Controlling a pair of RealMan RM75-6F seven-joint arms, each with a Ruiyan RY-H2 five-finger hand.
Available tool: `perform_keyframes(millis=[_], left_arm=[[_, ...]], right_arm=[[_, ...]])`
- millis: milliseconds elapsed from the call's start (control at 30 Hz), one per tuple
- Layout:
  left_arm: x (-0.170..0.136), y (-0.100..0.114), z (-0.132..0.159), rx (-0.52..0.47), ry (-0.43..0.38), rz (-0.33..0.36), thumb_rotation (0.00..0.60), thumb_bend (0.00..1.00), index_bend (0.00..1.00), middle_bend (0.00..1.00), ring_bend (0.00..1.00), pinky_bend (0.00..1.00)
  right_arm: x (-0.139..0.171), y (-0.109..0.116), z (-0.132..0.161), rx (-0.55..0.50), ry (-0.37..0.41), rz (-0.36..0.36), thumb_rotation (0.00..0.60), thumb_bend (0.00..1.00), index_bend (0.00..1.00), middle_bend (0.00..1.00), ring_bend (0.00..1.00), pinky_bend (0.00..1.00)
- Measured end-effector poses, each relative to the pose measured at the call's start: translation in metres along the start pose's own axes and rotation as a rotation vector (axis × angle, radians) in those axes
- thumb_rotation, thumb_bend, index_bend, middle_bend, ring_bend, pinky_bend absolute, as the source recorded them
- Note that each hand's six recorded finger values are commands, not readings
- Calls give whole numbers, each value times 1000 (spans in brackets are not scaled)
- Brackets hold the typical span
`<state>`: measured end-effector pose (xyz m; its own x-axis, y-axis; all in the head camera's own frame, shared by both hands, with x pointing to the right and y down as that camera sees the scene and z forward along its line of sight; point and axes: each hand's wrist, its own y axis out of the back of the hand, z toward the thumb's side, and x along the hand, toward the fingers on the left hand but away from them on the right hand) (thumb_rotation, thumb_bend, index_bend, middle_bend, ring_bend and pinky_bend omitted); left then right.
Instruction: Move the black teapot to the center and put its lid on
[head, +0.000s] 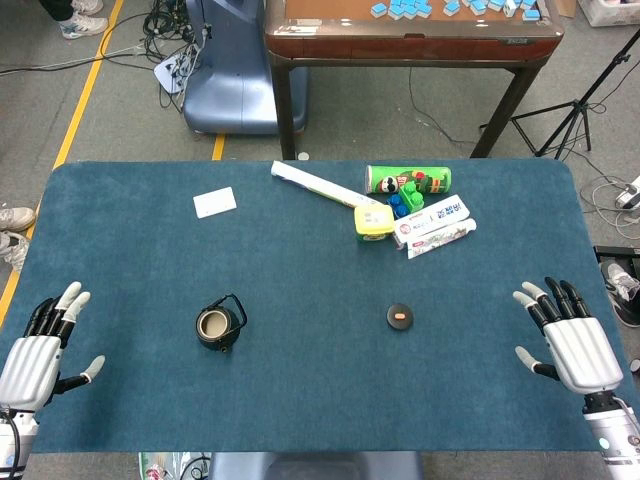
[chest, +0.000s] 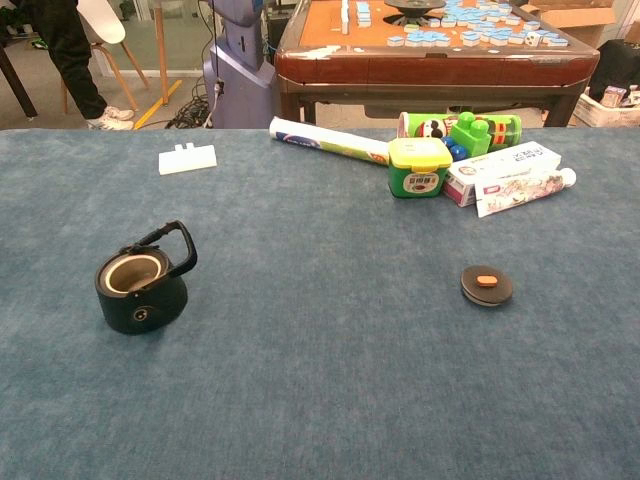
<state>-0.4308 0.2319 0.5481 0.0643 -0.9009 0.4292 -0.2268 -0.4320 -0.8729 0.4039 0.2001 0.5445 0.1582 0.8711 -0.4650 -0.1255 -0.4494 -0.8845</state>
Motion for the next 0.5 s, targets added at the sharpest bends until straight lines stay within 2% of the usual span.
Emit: perform_keyframes(millis=[400, 500], left_arm=[[3, 4, 0, -12, -22, 6, 600, 245, 3, 0, 0, 5], [6, 5, 1, -33, -36, -4, 600, 255, 48, 0, 0, 5]], right_arm=[[-1, 9, 1, 10, 0, -31, 600, 252, 199, 175, 16, 63], [-4, 16, 0, 21, -7, -60, 600, 251, 199, 175, 16, 63]])
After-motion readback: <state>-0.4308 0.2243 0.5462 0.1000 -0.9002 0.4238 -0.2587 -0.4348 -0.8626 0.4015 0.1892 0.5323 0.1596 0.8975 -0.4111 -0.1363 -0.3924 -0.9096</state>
